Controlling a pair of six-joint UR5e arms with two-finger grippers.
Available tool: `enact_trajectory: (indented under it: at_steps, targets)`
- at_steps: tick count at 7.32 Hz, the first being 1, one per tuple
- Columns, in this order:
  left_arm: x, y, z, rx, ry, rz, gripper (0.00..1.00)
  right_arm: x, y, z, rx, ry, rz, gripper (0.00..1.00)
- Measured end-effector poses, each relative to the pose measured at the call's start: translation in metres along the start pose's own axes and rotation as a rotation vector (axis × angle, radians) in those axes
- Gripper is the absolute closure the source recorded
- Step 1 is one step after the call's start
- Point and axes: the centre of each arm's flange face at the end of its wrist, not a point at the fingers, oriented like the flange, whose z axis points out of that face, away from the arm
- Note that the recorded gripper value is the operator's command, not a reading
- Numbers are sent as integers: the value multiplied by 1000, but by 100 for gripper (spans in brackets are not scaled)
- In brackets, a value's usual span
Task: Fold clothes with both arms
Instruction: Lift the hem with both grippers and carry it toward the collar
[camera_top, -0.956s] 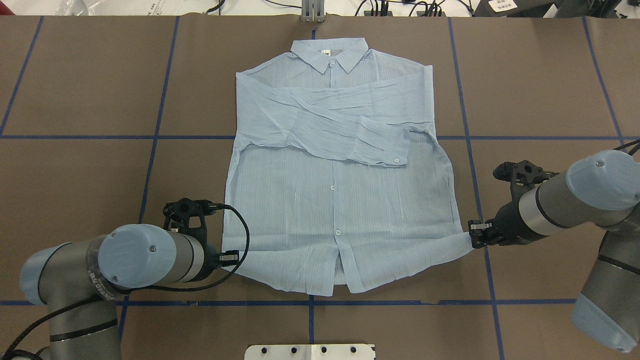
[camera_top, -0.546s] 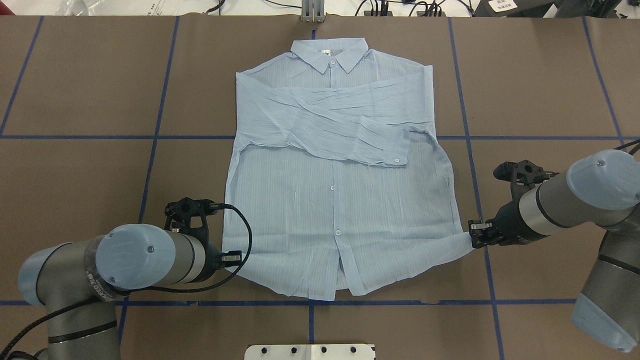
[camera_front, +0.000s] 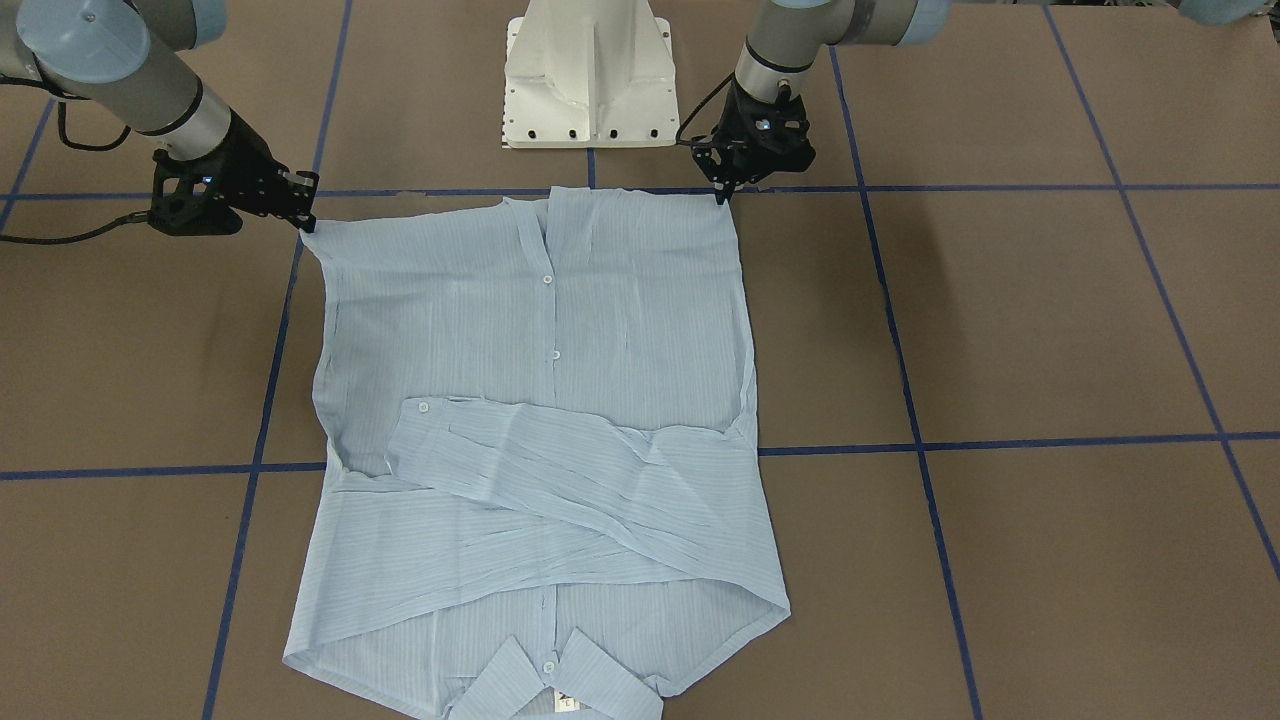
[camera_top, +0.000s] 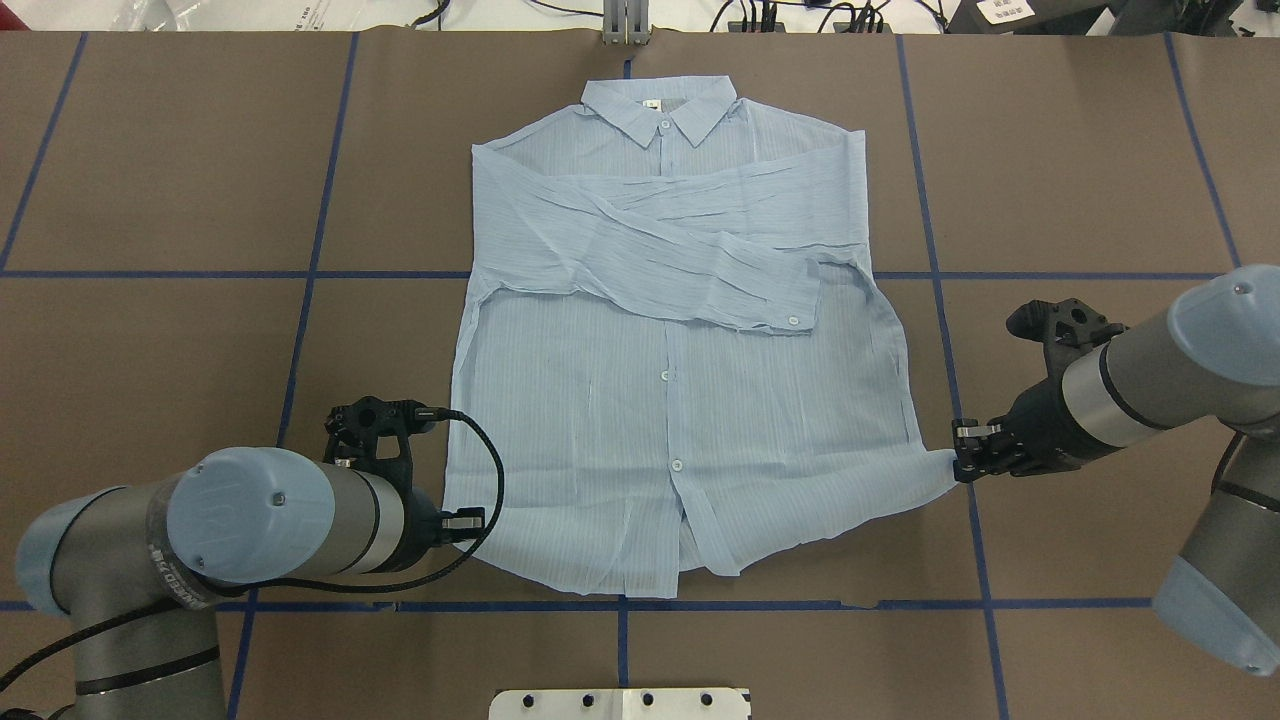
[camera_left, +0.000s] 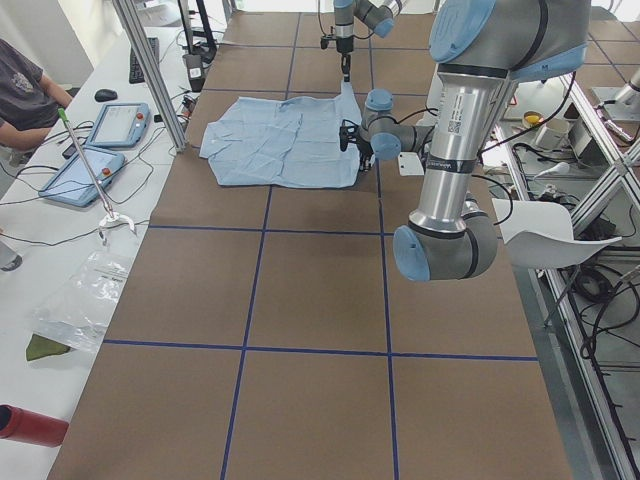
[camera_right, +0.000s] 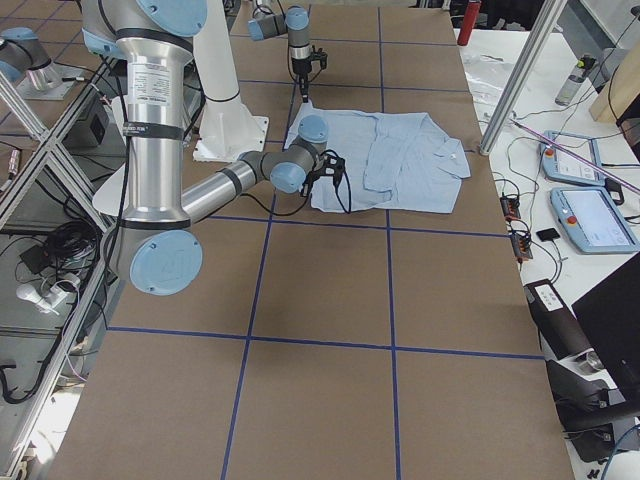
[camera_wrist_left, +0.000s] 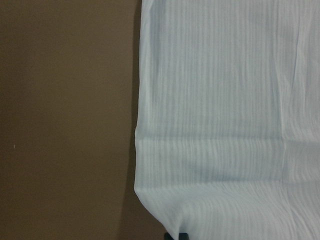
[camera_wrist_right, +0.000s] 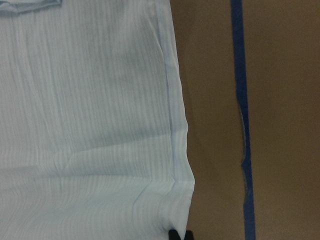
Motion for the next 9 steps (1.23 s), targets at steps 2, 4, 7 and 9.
enact_trajectory:
  at_steps: [2,4,7,9]
  targets:
    - [-4,3,-10,-7,13,31,100,7,-11,-15,-6,-22,7,100]
    - [-10,11,-33,-48,47,77,100,6,-16,-21,-3,-34,7,100]
    - [-9,2,-44,-34,68,110,100,-4,-34,-41,17,-73,15,100]
    - [-6,-36,-65,37,94,122,100,-11,-56,-60,38,-108,31,100]
